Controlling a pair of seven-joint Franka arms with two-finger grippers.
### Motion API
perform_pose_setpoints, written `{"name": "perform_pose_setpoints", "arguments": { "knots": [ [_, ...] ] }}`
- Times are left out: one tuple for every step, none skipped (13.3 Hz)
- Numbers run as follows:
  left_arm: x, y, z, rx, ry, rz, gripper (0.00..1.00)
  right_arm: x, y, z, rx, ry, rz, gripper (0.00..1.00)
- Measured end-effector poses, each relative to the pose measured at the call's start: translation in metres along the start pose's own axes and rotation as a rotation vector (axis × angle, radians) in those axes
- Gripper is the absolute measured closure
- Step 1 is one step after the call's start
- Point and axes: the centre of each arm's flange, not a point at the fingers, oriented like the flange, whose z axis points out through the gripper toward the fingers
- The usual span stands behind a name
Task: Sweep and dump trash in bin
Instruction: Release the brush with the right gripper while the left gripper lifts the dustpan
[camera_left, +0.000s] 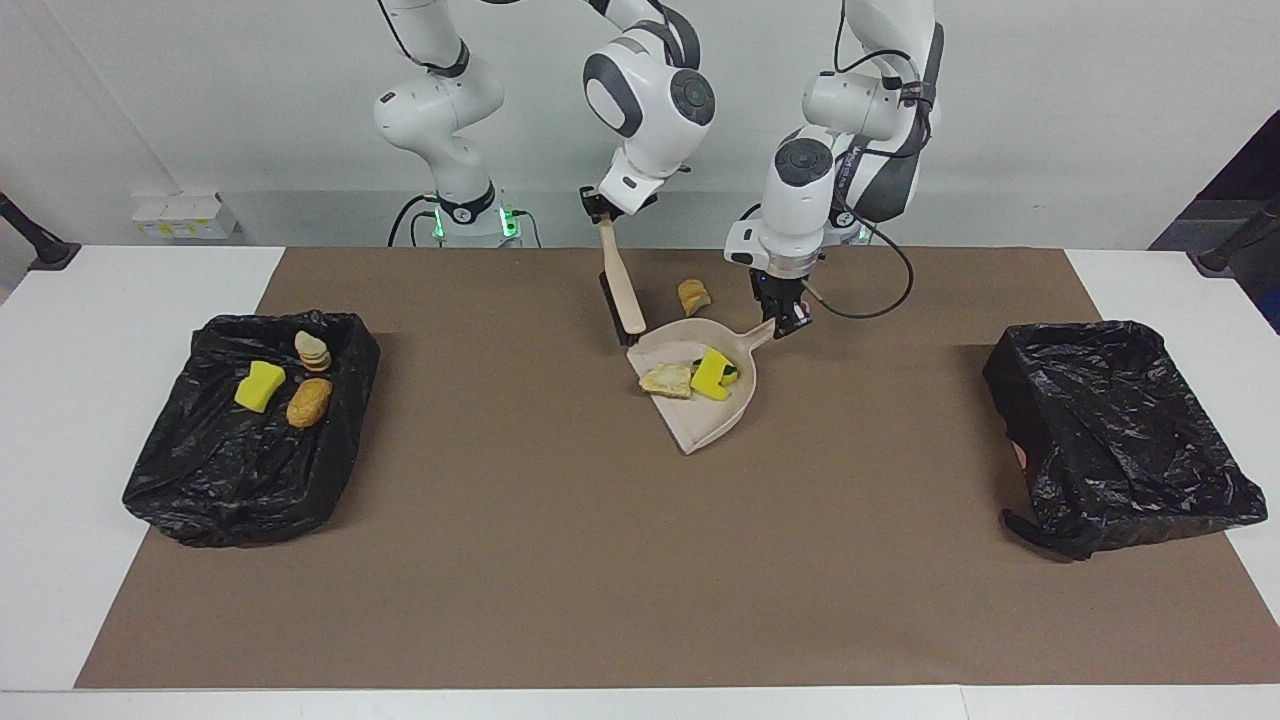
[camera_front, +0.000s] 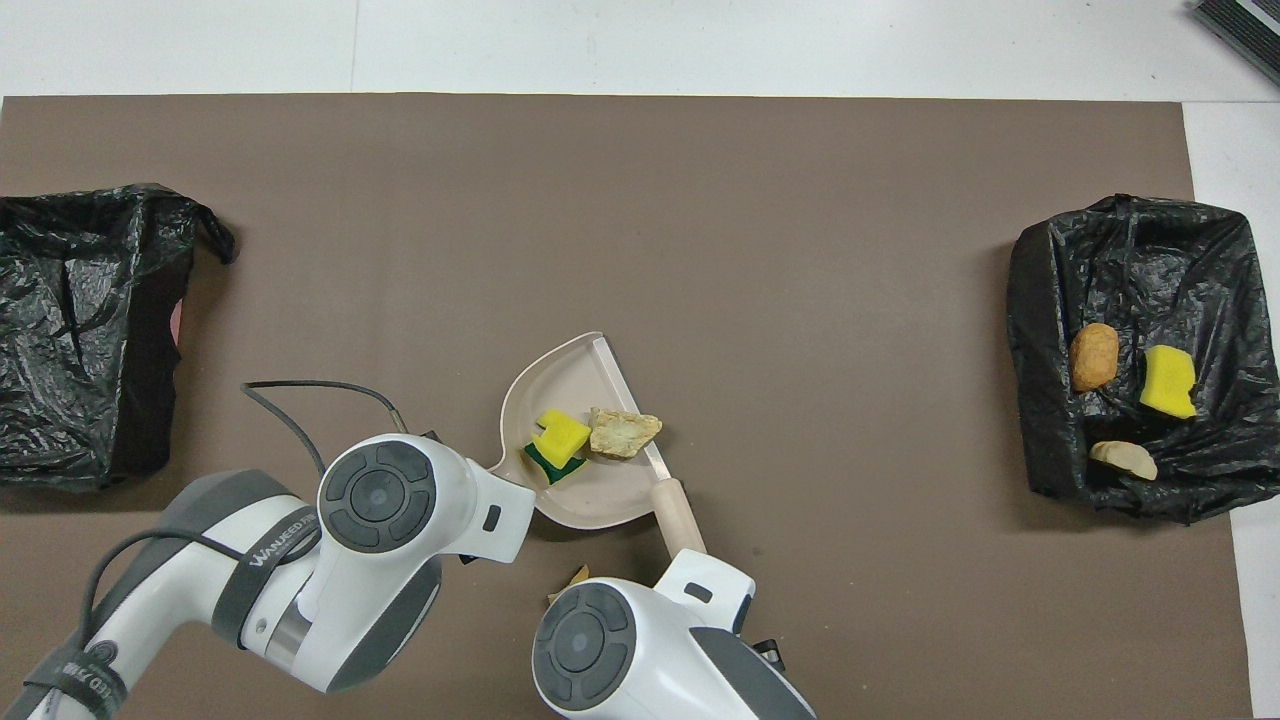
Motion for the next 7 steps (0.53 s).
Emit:
{"name": "perform_pose_setpoints", "arguments": {
  "knots": [
    [0.001, -0.001, -0.001, 0.004, 0.006, -0.012, 0.68, -0.002, 0.001, -0.001, 0.001, -0.003, 0.049, 0.74],
    [0.002, -0.002, -0.003, 0.011, 0.018, -0.024, 0.68, -0.002, 0.001, -0.001, 0.003, -0.007, 0.101, 0.74],
    [0.002, -0.004, -0.004, 0.015, 0.026, -0.035, 0.68, -0.002, 0.001, 0.000, 0.011, -0.016, 0.152, 0.74],
    [0.001, -0.008, -0.007, 0.018, 0.032, -0.045, 0.68, -0.002, 0.001, 0.002, 0.025, -0.029, 0.192, 0.74],
    [-0.001, -0.014, -0.011, 0.021, 0.039, -0.058, 0.68, 0.000, 0.002, 0.003, 0.036, -0.037, 0.211, 0.74],
    [-0.006, -0.025, -0.015, 0.026, 0.046, -0.076, 0.68, 0.000, 0.001, 0.003, 0.062, -0.043, 0.225, 0.74],
    [-0.015, -0.037, -0.020, 0.029, 0.051, -0.084, 0.68, 0.000, -0.003, 0.002, 0.098, -0.049, 0.240, 0.74]
  ]
}}
